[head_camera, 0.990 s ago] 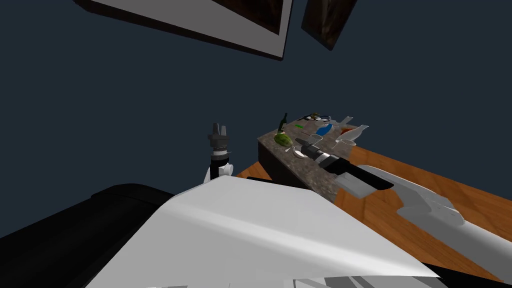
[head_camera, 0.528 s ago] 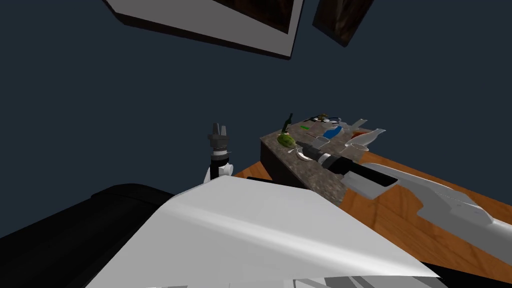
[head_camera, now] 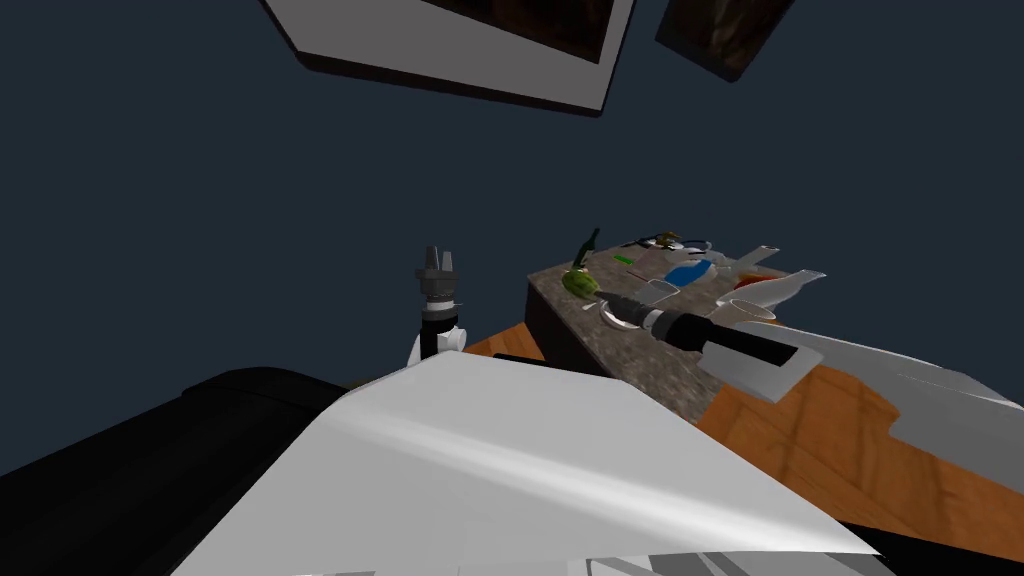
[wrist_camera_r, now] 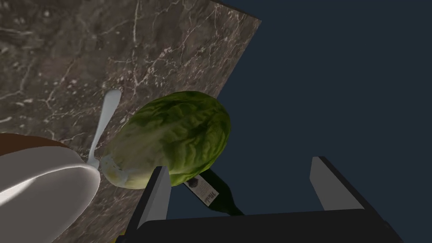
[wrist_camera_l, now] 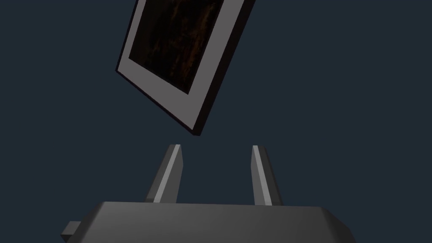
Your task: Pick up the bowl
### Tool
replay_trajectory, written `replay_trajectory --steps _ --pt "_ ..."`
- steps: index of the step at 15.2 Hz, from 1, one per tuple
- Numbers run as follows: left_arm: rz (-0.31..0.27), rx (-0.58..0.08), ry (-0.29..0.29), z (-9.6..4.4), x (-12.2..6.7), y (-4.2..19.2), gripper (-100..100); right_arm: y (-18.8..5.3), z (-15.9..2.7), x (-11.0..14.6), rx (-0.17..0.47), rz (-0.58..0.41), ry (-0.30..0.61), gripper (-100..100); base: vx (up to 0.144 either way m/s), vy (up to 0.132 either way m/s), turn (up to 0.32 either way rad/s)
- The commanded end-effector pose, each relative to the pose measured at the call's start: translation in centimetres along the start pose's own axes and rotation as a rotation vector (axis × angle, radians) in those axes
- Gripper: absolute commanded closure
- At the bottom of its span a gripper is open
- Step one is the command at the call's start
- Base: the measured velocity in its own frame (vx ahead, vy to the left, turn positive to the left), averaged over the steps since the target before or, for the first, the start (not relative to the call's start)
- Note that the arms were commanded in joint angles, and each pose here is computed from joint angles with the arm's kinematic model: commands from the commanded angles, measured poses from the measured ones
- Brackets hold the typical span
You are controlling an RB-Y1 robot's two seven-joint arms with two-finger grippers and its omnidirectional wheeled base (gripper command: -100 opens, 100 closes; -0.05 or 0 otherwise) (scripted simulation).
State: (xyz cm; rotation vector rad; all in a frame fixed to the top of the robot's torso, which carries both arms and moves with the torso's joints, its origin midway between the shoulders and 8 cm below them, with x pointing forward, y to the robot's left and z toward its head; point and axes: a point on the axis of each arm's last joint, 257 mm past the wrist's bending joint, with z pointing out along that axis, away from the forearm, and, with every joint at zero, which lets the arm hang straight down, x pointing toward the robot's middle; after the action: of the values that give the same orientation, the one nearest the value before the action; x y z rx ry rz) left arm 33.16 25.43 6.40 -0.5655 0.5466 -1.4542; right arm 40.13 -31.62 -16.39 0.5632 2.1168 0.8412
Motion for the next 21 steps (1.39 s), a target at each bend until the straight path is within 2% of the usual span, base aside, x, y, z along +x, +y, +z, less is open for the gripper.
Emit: replay_trajectory --steps 1,2,3,5,6,8,9,12,13,14,15,16,19,20,21 --pt "0.000 0.000 0.000 0.0 0.0 0.0 0 -1.7 -0.2 0.0 0.066 -0.010 0.017 -100 -0.009 -0.040 0.249" --pt "0.000 0.000 0.000 0.0 0.0 0.0 0 -1.7 -0.3 -0.2 0.076 -0.031 0.024 -100 -0.011 -0.035 0.103" --pt "0.000 0.000 0.000 0.0 0.0 0.0 0 -3.9 -0.7 0.2 0.145 -0.008 0.035 -100 -0.008 -0.039 0.263" --pt "0.000 0.000 0.000 0.0 0.0 0.0 0 -3.9 -0.9 -0.1 0.164 -0.046 0.048 -100 -0.010 -0.041 0.163" --pt "0.000 0.000 0.000 0.0 0.0 0.0 0 -6.1 -1.5 0.3 0.235 -0.026 0.060 -100 -0.006 -0.032 0.240" --pt "0.000 0.000 0.000 0.0 0.0 0.0 0 -6.1 -1.6 0.0 0.251 -0.061 0.071 -100 -0.005 -0.033 0.190" --pt "0.000 0.000 0.000 0.0 0.0 0.0 0 -8.2 -2.4 0.5 0.322 -0.043 0.086 -100 -0.001 -0.026 0.210" --pt "0.000 0.000 0.000 0.0 0.0 0.0 0 -8.2 -2.5 0.1 0.336 -0.074 0.095 -100 -0.002 -0.027 0.110" --pt "0.000 0.000 0.000 0.0 0.0 0.0 0 -10.1 -3.4 0.6 0.407 -0.066 0.113 -100 0.001 -0.016 0.145" --pt "0.000 0.000 0.000 0.0 0.0 0.0 0 -10.2 -3.5 0.4 0.419 -0.086 0.120 -100 0.000 -0.024 0.230" --pt "0.000 0.000 0.000 0.0 0.0 0.0 0 -12.2 -4.5 1.2 0.486 -0.067 0.138 -100 0.004 -0.034 0.366" --pt "0.000 0.000 0.000 0.0 0.0 0.0 0 -12.1 -4.7 0.8 0.499 -0.097 0.146 -100 0.005 -0.046 0.296" --pt "0.000 0.000 0.000 0.0 0.0 0.0 0 -12.1 -4.7 0.8 0.499 -0.097 0.146 -100 0.003 -0.021 0.008" --pt "0.000 0.000 0.000 0.0 0.0 0.0 0 -13.9 -5.9 1.4 0.573 -0.101 0.172 -100 0.004 -0.002 0.196" --pt "0.000 0.000 0.000 0.0 0.0 0.0 0 -13.9 -5.9 1.3 0.575 -0.106 0.174 -100 0.006 -0.018 0.269"
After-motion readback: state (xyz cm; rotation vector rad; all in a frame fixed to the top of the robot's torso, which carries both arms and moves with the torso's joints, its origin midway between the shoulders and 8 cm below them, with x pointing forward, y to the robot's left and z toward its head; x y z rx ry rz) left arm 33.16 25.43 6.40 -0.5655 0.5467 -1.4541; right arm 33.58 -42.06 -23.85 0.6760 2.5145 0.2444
